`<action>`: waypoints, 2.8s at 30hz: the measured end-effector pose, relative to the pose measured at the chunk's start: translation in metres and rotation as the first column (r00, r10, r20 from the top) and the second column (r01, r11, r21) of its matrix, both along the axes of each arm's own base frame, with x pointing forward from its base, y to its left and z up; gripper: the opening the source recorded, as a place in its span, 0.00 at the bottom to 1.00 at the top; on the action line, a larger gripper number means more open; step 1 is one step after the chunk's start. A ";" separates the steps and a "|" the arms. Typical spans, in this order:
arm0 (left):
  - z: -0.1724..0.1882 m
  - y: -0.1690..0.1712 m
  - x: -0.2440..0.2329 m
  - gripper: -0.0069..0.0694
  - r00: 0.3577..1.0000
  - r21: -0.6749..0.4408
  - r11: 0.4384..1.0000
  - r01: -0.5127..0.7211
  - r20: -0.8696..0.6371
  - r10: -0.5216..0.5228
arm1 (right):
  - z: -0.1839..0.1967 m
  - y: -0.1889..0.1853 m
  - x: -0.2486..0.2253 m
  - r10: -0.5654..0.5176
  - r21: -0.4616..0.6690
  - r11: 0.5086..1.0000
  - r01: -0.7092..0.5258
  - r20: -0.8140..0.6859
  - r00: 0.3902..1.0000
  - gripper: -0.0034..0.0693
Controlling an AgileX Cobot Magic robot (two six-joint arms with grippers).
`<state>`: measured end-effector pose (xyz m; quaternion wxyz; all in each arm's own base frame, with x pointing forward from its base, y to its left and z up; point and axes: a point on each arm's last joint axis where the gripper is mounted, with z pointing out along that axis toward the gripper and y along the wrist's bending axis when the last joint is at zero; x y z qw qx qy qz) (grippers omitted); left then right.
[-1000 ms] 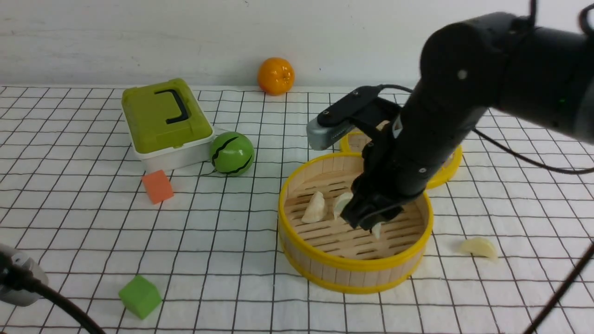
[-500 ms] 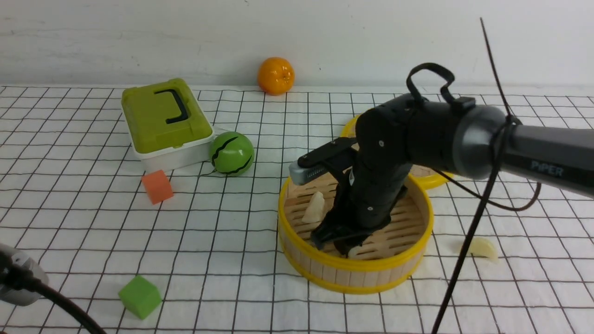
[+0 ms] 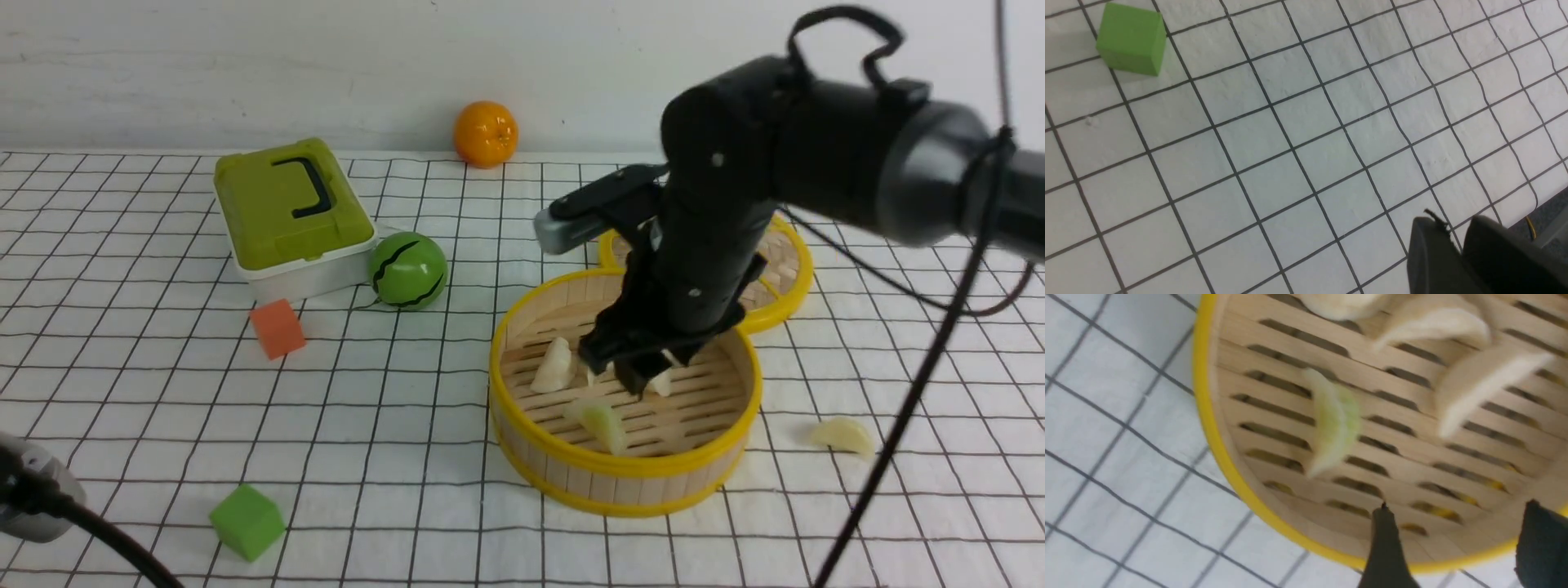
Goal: Put the dumplings into the steamer on the table with the white tablecloth.
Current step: 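Place the dumpling in the bamboo steamer basket with the right gripper, then reach for and grasp a dumpling lying on the table beside the steamer, then place the dumpling in the bamboo steamer basket with the right gripper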
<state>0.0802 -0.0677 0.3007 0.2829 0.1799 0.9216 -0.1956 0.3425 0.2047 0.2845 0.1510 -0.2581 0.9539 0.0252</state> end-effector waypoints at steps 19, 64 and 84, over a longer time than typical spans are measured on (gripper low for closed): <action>0.000 0.000 0.000 0.27 1.000 0.008 1.000 0.002 0.004 -0.002 | -0.051 -0.142 0.022 0.113 -0.052 0.991 -0.119 -0.112 0.987 0.62; 0.001 0.004 0.006 0.31 0.997 0.054 0.998 -0.012 0.080 0.007 | 0.008 -0.030 0.011 0.284 0.072 0.957 -0.281 -0.027 0.958 0.38; 0.001 0.005 0.006 0.33 0.996 0.069 0.998 -0.012 0.089 0.005 | -0.078 -0.003 0.044 0.069 0.107 0.993 -0.055 -0.133 0.989 0.49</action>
